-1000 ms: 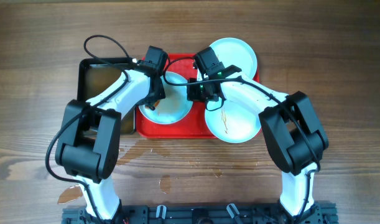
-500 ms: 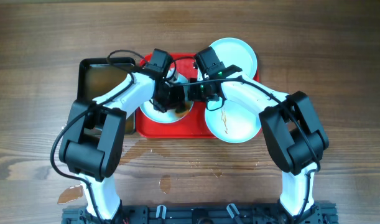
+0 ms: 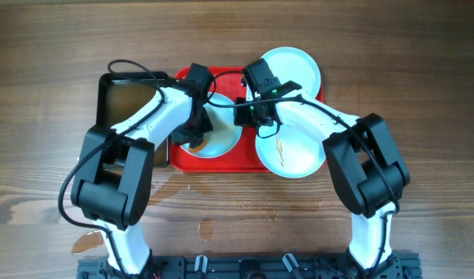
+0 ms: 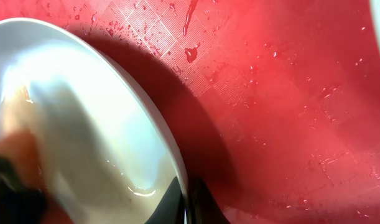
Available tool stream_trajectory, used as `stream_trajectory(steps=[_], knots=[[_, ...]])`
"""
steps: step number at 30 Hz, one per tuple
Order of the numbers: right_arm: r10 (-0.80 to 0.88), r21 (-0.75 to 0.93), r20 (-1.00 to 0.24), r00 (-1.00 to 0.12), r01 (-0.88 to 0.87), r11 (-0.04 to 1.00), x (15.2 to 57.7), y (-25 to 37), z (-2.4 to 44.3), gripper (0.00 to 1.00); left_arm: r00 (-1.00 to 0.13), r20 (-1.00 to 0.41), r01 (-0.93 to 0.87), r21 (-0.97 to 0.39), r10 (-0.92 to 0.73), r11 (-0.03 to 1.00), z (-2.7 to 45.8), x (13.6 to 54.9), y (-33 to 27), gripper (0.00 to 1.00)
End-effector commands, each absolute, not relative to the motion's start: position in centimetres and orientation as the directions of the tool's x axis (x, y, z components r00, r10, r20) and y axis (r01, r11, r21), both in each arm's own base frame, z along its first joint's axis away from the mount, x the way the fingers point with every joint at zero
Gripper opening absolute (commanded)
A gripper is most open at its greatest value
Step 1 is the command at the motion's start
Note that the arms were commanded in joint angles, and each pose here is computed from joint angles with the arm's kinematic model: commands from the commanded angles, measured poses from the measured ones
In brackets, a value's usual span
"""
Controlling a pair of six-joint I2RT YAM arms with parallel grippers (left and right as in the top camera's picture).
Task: Clean dirty plates on tray and stack at the side
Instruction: 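Scrub the held plate with the sponge using the left gripper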
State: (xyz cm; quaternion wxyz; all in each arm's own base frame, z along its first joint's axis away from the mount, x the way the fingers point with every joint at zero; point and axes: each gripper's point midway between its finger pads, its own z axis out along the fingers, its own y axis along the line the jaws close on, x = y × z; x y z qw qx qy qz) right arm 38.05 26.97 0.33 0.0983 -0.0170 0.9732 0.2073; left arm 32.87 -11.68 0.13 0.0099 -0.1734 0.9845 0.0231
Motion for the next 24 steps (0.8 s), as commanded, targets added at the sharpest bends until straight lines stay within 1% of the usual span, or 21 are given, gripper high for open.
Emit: stream_trajectory(steps=[1,3,5,6,9,11,13,14,16,19,22,24], knots=[[0.016,0.401,-0.191,-0.982,-0.063,0.914,38.3,27.3,-0.3,0.05,-0.969,0.183,-0.186,-0.092,-0.167,0.978,-2.4,28.4,-16.2,0.04],[0.015,0.401,-0.191,-0.982,-0.064,0.914,38.3,27.3,-0.3,0.05,-0.985,0.170,-0.060,-0.197,-0.027,0.979,-2.2,28.7,-17.8,0.04],[0.015,0.401,-0.190,-0.982,-0.063,0.914,38.3,27.3,-0.3,0.05,-0.994,0.098,0.020,-0.214,0.041,0.977,-2.3,30.1,-18.0,0.04],[0.016,0.401,-0.190,-0.982,-0.063,0.914,38.3,27.3,-0.3,0.05,-0.998,0.051,0.033,-0.208,0.044,0.978,-2.4,31.1,-18.1,0.04],[0.014,0.398,-0.185,-0.983,-0.062,0.915,38.1,27.2,-0.4,0.05,-0.987,-0.157,0.055,-0.158,0.030,0.986,-2.2,35.9,-17.9,0.04],[0.014,0.398,-0.185,-0.983,-0.062,0.915,38.1,27.2,-0.4,0.05,-0.948,-0.317,0.043,-0.091,0.012,0.995,-1.4,39.6,-17.1,0.04],[0.014,0.398,-0.186,-0.983,-0.062,0.915,38.2,27.2,-0.4,0.05,-0.920,-0.391,0.013,-0.026,0.002,1.000,-0.9,41.2,-16.0,0.04],[0.014,0.398,-0.186,-0.982,-0.062,0.915,38.2,27.2,-0.4,0.05,-0.915,-0.403,-0.004,0.011,0.001,1.000,-0.8,41.4,-15.2,0.04],[0.011,0.397,-0.188,-0.982,-0.066,0.915,38.2,27.2,-0.4,0.05,-0.929,-0.369,-0.017,0.048,0.001,0.999,-1.2,40.6,-14.2,0.04],[0.012,0.398,-0.189,-0.982,-0.066,0.915,38.2,27.2,-0.4,0.05,-0.966,-0.245,-0.108,0.090,-0.083,0.990,-2.1,37.6,-12.0,0.04],[0.011,0.398,-0.189,-0.982,-0.067,0.915,38.2,27.2,-0.4,0.05,-0.986,-0.083,-0.158,0.142,-0.148,0.977,-2.6,33.7,-10.0,0.04],[0.012,0.399,-0.189,-0.982,-0.066,0.915,38.2,27.2,-0.4,0.05,-0.985,0.040,-0.160,0.131,-0.166,0.978,-2.6,31.1,-9.8,0.04]])
